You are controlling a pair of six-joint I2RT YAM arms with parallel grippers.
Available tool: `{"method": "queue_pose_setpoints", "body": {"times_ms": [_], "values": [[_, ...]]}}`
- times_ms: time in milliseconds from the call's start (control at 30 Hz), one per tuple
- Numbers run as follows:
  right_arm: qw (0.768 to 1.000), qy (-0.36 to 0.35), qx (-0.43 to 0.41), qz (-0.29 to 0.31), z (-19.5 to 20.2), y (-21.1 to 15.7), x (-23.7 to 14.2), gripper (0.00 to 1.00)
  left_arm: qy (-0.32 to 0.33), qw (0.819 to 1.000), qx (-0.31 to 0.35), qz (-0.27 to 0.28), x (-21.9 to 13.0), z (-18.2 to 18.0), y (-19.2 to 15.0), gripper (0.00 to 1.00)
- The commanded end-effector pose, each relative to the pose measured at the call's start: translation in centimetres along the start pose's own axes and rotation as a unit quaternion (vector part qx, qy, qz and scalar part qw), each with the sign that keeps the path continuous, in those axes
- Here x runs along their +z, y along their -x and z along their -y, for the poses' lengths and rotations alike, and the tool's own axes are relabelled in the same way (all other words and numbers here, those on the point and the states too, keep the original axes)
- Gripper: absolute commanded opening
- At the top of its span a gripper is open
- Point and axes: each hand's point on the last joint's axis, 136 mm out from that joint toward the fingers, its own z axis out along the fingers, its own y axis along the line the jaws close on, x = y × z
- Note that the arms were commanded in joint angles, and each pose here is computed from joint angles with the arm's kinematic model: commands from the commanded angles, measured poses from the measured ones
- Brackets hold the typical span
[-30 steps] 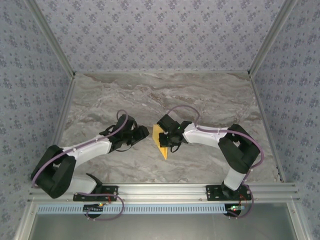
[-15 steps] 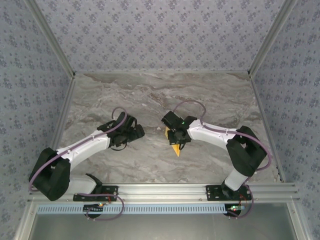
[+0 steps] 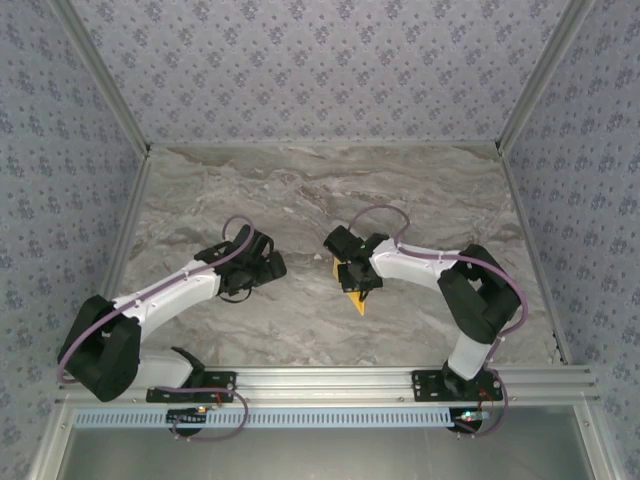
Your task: Fold a paper plane with a square sheet of paper (pick it up from the middle)
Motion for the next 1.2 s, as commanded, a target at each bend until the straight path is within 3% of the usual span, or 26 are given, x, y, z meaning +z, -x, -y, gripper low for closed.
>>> {"method": "queue_pose_setpoints", "body": {"times_ms": [0,400,667,900,1167], "values": [[1.0,-0.005,0.014,-0.008,0.2,-0.3,0.9,0.2,0.003,1.0,-0.001,0.007,-0.4,0.4,0.9,0.99],[0.999,-0.01,0.027,-0.019,0.5,-0.8,2.0,0.16,0.008,1.0,-0.002,0.004,-0.4,0.4,0.9,0.99],[0.996,0.0,0.061,0.065,2.4,6.1,-1.9,0.14,0.013,1.0,0.001,0.005,-0.6,0.3,1.0,0.99],[0.994,0.004,0.071,0.083,5.0,11.8,0.1,0.14,0.022,1.0,0.015,0.004,-0.9,0.1,1.1,0.99],[0.995,-0.024,0.07,0.068,6.8,14.4,3.0,0.14,0.03,0.999,0.02,0.006,-1.0,-0.2,1.2,0.99]]}}
